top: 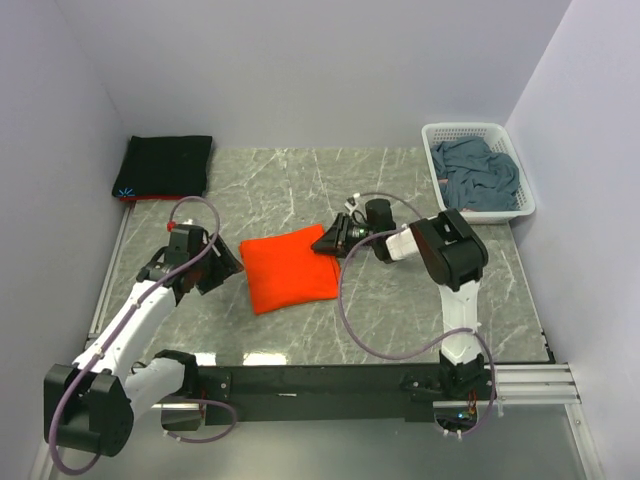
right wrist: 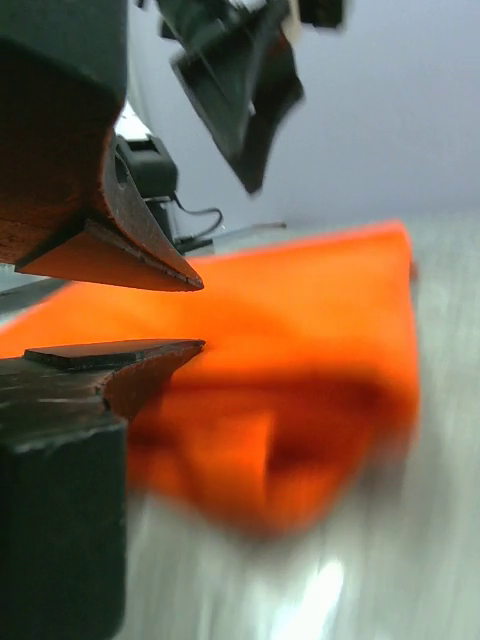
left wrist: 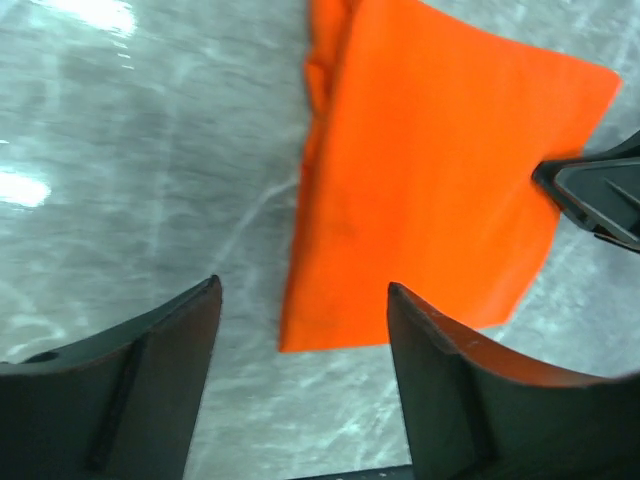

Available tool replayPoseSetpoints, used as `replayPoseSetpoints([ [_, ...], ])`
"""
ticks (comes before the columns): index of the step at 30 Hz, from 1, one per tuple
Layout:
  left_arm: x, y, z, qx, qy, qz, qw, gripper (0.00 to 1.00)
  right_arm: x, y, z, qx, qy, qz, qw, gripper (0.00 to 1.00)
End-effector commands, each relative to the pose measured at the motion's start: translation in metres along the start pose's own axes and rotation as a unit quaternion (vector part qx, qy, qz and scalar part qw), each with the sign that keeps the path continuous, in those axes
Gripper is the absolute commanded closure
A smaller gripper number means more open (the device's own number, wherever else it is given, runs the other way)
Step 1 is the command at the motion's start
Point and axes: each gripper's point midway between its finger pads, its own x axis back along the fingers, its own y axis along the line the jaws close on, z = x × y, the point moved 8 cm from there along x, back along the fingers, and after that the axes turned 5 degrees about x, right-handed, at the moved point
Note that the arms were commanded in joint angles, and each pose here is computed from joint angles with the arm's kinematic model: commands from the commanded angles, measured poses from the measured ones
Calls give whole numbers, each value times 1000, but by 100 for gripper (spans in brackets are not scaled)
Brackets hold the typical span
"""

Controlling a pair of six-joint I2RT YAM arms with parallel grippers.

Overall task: Fold and stack the t-shirts
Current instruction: Fold the tshirt, then neatly place the folded tshirt to the corner

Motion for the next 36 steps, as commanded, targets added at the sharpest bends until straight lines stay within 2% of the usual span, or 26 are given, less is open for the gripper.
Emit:
replayPoseSetpoints([
  [1, 12, 0, -15, -21, -29, -4, 999, 26, 5, -17, -12, -7, -33, 14, 999, 67],
  [6, 17, 5, -29, -20, -58, 2, 998, 23, 21, -34, -11, -1, -26, 50, 998, 67],
  [9, 21, 6, -40, -25, -79, -2, 997, 20, 35, -8, -19, 62, -28, 86, 994, 66],
  [14, 26, 8, -47, -28, -107, -11, 994, 5, 54, 37, -17, 155, -22, 159, 975, 63],
  [16, 25, 14, -49, -20, -122, -41, 991, 1, 56, 54, -4, 197, -10, 219, 955, 60],
  [17, 23, 17, -49, -16, -121, -50, 991, 1, 56, 65, -3, 216, -12, 234, 948, 55],
  [18, 22, 18, -48, -13, -120, -56, 991, 1, 53, 77, 11, 249, -2, 265, 931, 53],
  [21, 20, 24, -50, -3, -124, -81, 989, 1, 46, 103, 32, 293, 12, 293, 910, 49],
  [24, 21, 36, -53, 24, -148, -127, 981, 1, 26, 130, 62, 349, 34, 295, 889, 48],
  [26, 22, 40, -56, 38, -153, -134, 978, 1, 8, 154, 87, 399, 38, 295, 867, 48],
  [28, 21, 45, -62, 52, -156, -135, 977, 1, -9, 163, 115, 440, 70, 293, 846, 48],
  [32, 13, 53, -65, 70, -128, -125, 981, 1, -42, 183, 139, 479, 95, 279, 827, 48],
  [36, 7, 57, -65, 76, -108, -130, 983, 1, -74, 174, 162, 508, 142, 293, 797, 48],
])
